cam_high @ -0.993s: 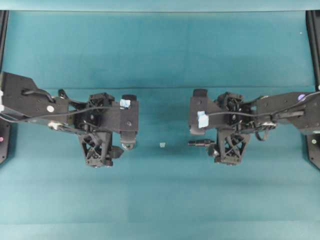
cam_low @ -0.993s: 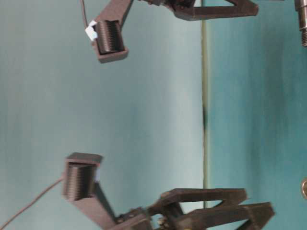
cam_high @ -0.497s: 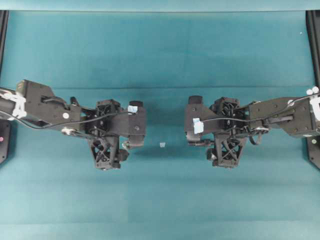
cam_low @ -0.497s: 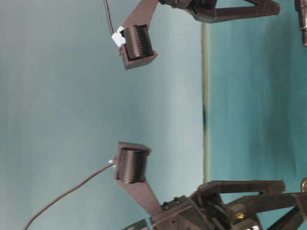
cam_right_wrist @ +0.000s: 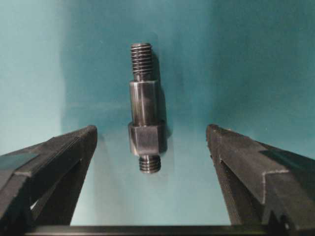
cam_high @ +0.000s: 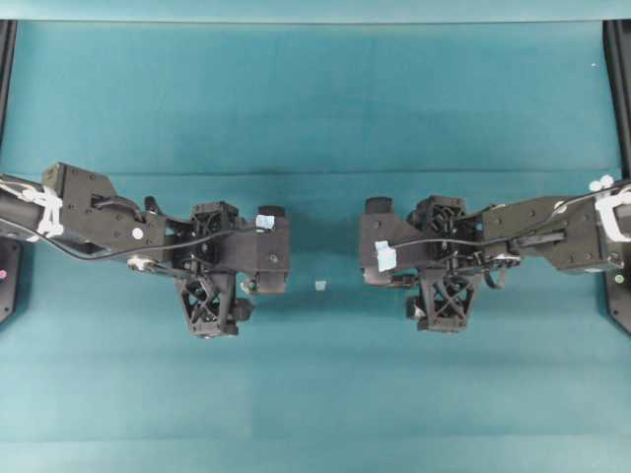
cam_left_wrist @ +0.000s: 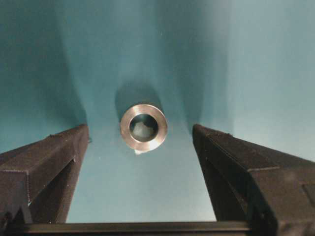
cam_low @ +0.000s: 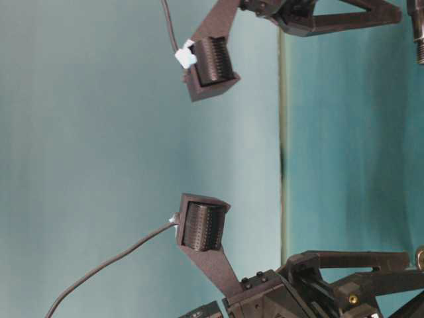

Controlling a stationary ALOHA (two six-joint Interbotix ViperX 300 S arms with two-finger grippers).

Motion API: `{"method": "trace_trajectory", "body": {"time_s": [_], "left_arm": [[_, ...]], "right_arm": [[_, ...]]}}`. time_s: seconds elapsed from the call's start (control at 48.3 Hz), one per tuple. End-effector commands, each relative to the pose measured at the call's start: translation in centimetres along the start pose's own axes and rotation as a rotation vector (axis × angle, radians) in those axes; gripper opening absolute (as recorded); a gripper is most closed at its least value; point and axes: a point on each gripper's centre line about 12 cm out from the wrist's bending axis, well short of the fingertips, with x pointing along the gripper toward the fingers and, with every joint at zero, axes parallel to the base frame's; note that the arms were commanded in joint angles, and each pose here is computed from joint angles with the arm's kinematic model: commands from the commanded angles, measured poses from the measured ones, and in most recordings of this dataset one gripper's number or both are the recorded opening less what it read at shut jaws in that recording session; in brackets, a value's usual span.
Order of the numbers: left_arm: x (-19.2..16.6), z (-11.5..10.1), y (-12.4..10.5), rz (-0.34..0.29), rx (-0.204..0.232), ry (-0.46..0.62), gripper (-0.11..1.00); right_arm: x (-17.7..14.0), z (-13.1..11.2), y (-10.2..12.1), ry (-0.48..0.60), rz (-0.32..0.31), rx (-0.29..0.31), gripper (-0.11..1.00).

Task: Insert the washer onto the shaft with both hands.
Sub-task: 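Close the left gripper on the washer and right on the shaft's hex collar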

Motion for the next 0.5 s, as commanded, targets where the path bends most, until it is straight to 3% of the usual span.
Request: {"method": "trace_trajectory", "body": {"time_s": [0.0,0.476], "left_arm": [[-0.19,0.49,-0.06,-0.001,0.001,-0.028,0.90],[-0.05,0.42,-0.06,-0.001,-0.002,-0.025,0.90]], "right_arm": [[-0.21,0.60,0.13,-0.023,0.002,-0.012,0.94],[-0.08,0.48,0.11,-0.020,0.001,-0.014,0.93]]}}
